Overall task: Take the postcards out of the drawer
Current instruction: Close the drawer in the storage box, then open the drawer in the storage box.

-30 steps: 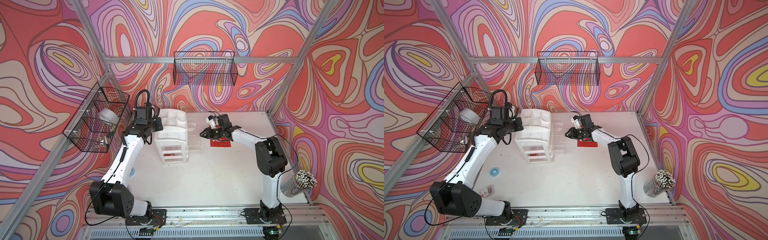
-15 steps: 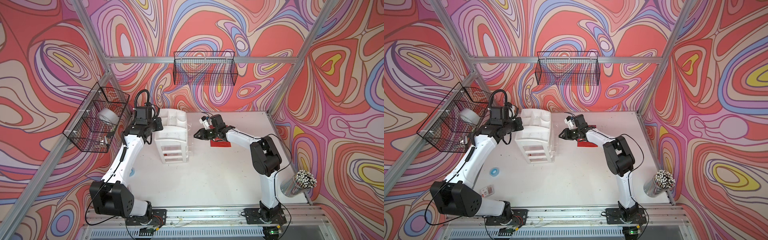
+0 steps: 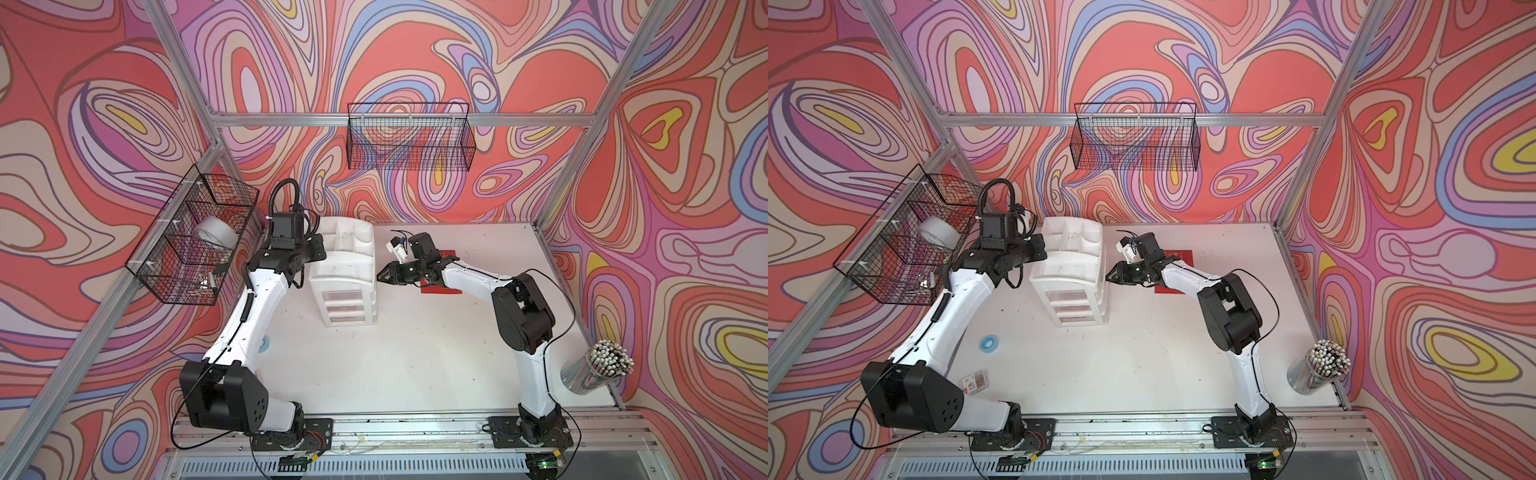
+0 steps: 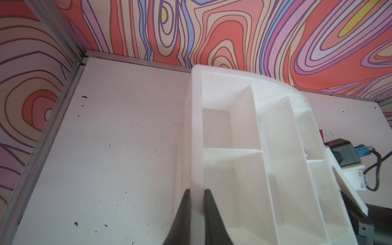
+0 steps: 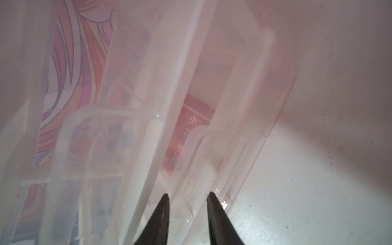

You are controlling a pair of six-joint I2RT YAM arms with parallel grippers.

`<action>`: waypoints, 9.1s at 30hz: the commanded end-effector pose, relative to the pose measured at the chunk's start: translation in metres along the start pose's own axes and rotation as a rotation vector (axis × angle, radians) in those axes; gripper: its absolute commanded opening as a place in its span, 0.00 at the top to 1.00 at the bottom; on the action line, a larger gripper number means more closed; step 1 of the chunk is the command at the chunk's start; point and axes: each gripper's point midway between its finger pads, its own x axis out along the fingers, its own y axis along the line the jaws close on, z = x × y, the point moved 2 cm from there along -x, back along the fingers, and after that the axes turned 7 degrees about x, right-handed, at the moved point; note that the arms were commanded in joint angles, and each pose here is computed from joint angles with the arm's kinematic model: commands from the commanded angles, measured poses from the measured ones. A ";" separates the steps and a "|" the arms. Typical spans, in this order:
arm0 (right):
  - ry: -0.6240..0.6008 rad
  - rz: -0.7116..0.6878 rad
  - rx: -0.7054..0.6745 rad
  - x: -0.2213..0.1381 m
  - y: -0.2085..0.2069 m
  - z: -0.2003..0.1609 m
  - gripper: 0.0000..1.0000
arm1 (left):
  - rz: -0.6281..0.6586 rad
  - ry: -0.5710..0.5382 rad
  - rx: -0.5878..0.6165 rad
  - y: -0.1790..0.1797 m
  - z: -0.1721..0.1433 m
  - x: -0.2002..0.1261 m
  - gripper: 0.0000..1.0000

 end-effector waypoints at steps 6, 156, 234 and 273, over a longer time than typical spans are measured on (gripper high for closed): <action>0.015 0.092 -0.028 0.014 0.024 -0.010 0.68 | -0.031 0.044 0.027 -0.001 -0.012 0.011 0.98; -0.287 0.683 0.228 -0.009 -0.004 -0.006 0.43 | 0.056 0.087 -0.039 0.032 -0.039 0.017 1.00; -0.279 0.342 0.261 -0.056 -0.068 0.008 0.49 | 0.032 -0.001 -0.083 0.026 -0.017 -0.013 1.00; -0.190 -0.483 0.068 0.016 -0.063 -0.006 0.65 | 0.038 0.005 -0.073 0.027 -0.023 -0.014 1.00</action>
